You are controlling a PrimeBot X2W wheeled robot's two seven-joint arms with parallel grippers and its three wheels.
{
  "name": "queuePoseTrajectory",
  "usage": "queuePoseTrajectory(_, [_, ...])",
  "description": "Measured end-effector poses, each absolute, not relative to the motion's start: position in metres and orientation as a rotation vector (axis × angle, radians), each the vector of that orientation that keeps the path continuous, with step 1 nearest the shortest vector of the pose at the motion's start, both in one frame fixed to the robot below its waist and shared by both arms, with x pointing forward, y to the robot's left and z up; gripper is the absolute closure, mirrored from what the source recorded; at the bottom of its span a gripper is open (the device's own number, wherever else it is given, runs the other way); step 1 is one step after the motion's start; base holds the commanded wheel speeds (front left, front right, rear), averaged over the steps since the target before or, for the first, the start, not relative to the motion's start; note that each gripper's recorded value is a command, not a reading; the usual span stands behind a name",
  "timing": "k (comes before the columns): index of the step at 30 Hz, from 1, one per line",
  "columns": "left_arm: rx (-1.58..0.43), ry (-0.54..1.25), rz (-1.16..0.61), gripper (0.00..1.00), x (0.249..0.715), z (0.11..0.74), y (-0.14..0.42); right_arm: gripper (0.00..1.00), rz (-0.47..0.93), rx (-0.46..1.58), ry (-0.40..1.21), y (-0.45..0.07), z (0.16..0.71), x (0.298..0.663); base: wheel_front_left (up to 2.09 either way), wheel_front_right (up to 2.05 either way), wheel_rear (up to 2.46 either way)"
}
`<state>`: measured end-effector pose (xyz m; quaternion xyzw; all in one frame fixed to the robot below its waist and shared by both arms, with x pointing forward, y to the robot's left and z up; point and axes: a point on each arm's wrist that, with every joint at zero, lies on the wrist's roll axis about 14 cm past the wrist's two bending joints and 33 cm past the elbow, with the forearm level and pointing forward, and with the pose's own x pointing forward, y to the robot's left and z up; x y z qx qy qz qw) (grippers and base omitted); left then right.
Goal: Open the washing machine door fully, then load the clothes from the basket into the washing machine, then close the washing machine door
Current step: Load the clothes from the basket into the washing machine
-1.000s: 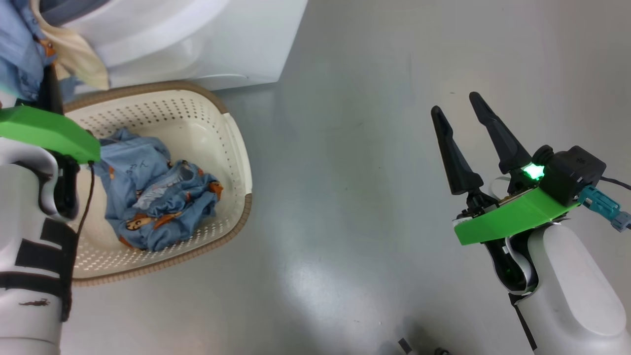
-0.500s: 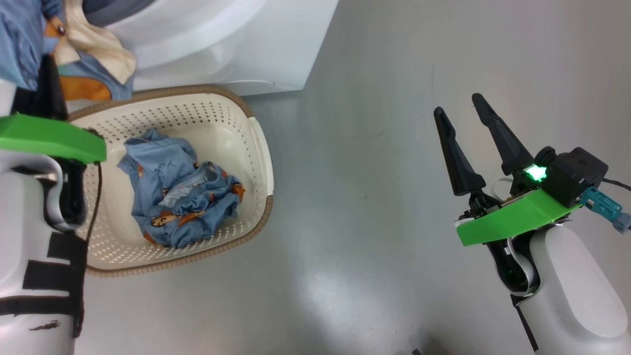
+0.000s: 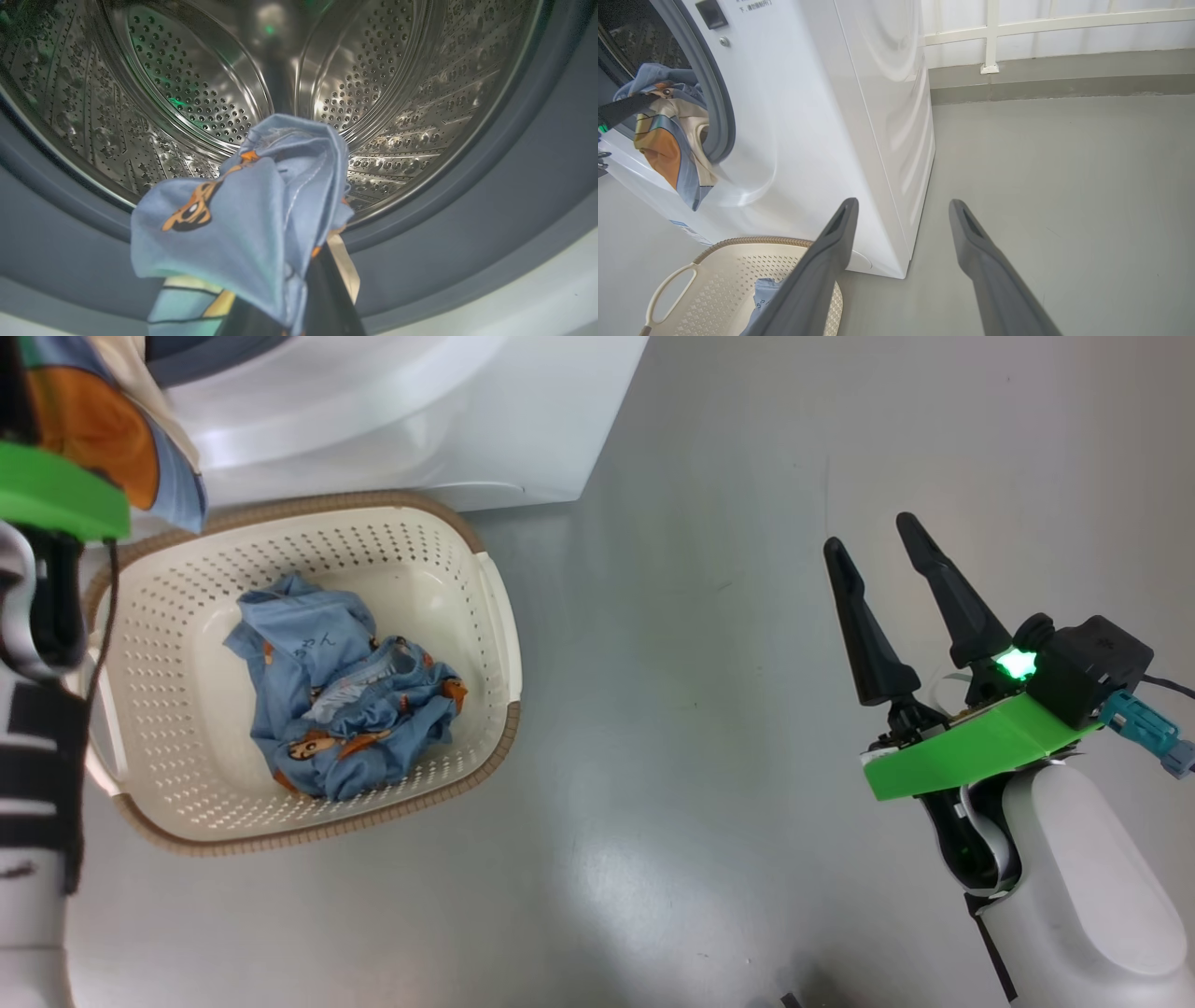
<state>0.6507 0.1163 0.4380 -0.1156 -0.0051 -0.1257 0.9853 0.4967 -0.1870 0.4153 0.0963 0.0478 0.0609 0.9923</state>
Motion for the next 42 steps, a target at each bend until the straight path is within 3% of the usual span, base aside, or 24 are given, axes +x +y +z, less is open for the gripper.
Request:
queuePoseTrajectory(13, [-0.173, 0.109, -0.278, 1.00, 0.695, 0.426, 0.104, 0.00, 0.101, 0.197, 0.113, -0.191, 0.409, 0.492, 0.00, 0.00, 0.00])
queuePoseTrajectory(28, [-0.147, -0.196, -0.235, 1.00, 0.746, 0.516, 0.110, 0.00, 0.056, 0.191, 0.140, -0.202, 0.400, 0.485, 0.00, 0.00, 0.00])
queuePoseTrajectory(42, [-0.088, 0.123, -0.266, 1.00, 0.721, 0.405, 0.098, 0.00, 0.069, 0.198, 0.147, -0.196, 0.398, 0.484, 0.00, 0.00, 0.00])
